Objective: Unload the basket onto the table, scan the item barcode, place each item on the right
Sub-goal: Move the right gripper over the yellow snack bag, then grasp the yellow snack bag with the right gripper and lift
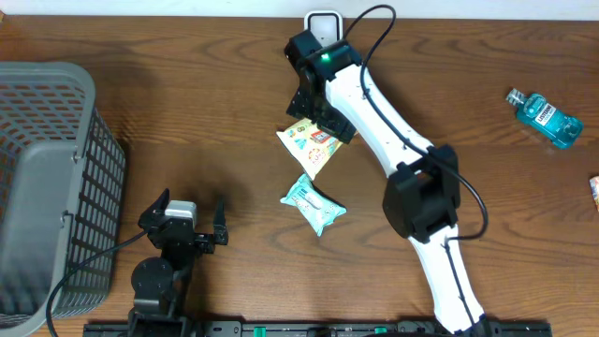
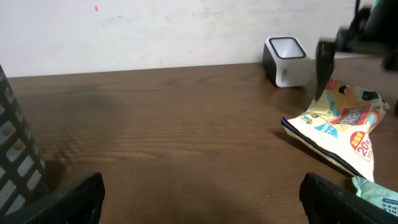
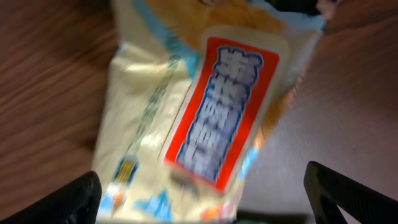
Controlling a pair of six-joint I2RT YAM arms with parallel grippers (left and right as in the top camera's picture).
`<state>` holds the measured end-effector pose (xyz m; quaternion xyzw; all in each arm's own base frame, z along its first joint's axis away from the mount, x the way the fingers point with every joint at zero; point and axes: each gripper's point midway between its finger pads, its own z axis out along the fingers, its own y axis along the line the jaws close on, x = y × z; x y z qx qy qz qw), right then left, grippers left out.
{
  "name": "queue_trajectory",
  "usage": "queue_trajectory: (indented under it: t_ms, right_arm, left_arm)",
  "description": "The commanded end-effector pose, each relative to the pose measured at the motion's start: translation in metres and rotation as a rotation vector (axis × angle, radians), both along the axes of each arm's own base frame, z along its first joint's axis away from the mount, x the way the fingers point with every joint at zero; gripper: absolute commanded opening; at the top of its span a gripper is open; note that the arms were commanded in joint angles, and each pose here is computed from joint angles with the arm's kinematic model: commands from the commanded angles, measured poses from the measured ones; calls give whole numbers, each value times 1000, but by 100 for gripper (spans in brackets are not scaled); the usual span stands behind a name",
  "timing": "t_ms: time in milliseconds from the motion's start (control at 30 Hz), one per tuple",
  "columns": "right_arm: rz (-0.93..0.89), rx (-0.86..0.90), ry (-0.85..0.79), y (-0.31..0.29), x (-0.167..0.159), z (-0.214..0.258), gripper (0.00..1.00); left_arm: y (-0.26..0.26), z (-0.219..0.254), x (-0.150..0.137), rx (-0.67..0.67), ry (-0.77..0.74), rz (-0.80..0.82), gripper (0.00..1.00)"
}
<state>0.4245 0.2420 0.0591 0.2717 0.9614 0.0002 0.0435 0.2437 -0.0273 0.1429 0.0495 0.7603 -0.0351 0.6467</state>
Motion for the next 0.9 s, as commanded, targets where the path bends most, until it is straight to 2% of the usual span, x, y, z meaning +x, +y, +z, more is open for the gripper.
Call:
queue_trajectory:
  t_ms: [0, 67, 200, 333, 367, 400, 467, 500, 567, 867]
  right_arm:
    - [-54, -62, 50, -12, 2, -40, 91]
    - [-58, -77, 76, -15, 1, -53, 80]
    - [-63, -103, 112, -21, -3, -69, 29]
    - [-63, -101, 100, -21, -1, -67, 18]
    - [-63, -101, 98, -21, -1, -66, 21]
    - [-63, -100, 98, -22, 0, -66, 42]
    - [-41, -103, 106, -23, -1, -66, 70]
    - [-24, -100, 108, -24, -1, -65, 81]
    - [14, -93, 105, -27, 1, -55, 97]
    - [15, -34, -29, -22, 15, 5, 99]
  left_arm:
    - [-2, -15, -2, 0, 46, -11, 100]
    - [-2, -15, -2, 0, 46, -11, 100]
    - [-2, -15, -2, 0, 46, -11, 100]
    - [-2, -15, -2, 0, 46, -11, 100]
    - [-2, -15, -2, 0, 46, -11, 100]
    - [-2, -15, -2, 0, 46, -11, 100]
    - [-2, -15, -2, 0, 46, -11, 100]
    - [-2, -15, -2, 0, 46, -11, 100]
    - [-2, -15, -2, 0, 46, -11, 100]
    - [-2, -15, -2, 0, 46, -11, 100]
